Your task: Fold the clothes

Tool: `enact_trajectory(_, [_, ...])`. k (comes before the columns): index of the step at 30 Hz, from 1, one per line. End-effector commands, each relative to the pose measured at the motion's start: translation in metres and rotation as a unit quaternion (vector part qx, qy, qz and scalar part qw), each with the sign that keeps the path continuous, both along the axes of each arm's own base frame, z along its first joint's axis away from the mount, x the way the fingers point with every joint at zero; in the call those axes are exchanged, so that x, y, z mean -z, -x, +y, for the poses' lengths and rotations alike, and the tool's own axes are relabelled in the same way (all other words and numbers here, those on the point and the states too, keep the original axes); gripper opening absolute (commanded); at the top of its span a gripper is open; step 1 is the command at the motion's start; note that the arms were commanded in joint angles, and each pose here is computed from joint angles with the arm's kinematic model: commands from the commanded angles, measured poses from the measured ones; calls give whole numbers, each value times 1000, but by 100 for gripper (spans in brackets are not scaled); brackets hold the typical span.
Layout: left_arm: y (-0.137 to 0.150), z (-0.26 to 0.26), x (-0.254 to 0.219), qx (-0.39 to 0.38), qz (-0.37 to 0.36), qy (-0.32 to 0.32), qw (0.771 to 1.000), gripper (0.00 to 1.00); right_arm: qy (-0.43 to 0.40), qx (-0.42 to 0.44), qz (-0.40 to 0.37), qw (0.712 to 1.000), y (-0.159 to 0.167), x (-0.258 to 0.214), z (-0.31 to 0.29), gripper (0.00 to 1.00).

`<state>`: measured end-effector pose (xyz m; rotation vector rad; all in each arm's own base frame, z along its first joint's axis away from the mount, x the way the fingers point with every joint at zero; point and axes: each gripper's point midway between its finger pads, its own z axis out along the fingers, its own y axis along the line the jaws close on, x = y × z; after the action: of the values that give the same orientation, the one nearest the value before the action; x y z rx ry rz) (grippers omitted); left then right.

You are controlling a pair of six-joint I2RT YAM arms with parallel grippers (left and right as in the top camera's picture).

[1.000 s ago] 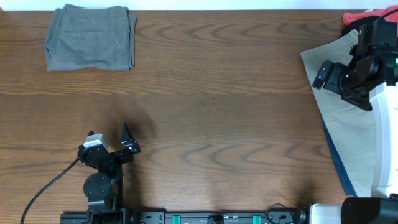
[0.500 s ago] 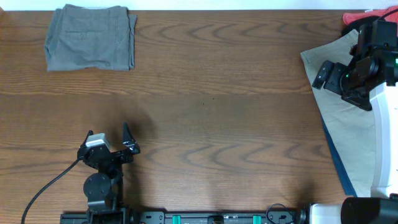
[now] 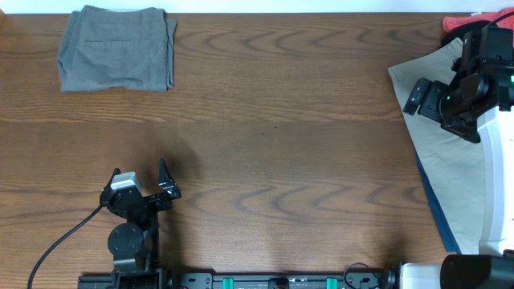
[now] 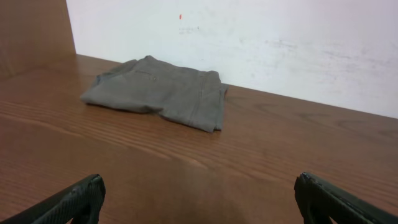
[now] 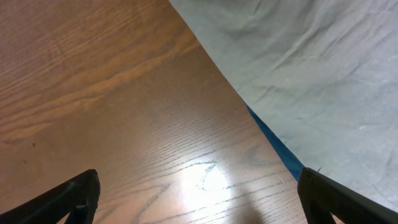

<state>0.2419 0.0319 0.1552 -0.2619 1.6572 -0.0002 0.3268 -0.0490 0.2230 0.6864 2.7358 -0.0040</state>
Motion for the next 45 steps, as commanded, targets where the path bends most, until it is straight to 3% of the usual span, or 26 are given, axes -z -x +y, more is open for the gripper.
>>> enact_trajectory(1, [0,2,18,-4,25,-9,1000,98,-2,8,2,1000,0,1,-1,99])
enact_trajectory(9, [0,2,18,-4,25,-9,1000,98,0,3,-11,1000,2,-7,2,99])
enact_trajectory(15, [0,2,18,-4,25,-9,1000,98,5,-18,-70,997,17,-43,17,99])
enact_trajectory(28, [0,2,18,-4,25,-9,1000,98,7,-105,-240,965,92,-133,62,99])
enact_trajectory(34, [0,2,18,-4,25,-9,1000,98,19,-94,-308,946,126,-157,54,99])
enact_trajectory(39, [0,2,18,-4,25,-9,1000,98,-5,-99,-373,922,133,-149,62,99])
enact_trajectory(45, [0,2,18,-4,25,-9,1000,98,-38,-131,-463,876,117,-106,81,99])
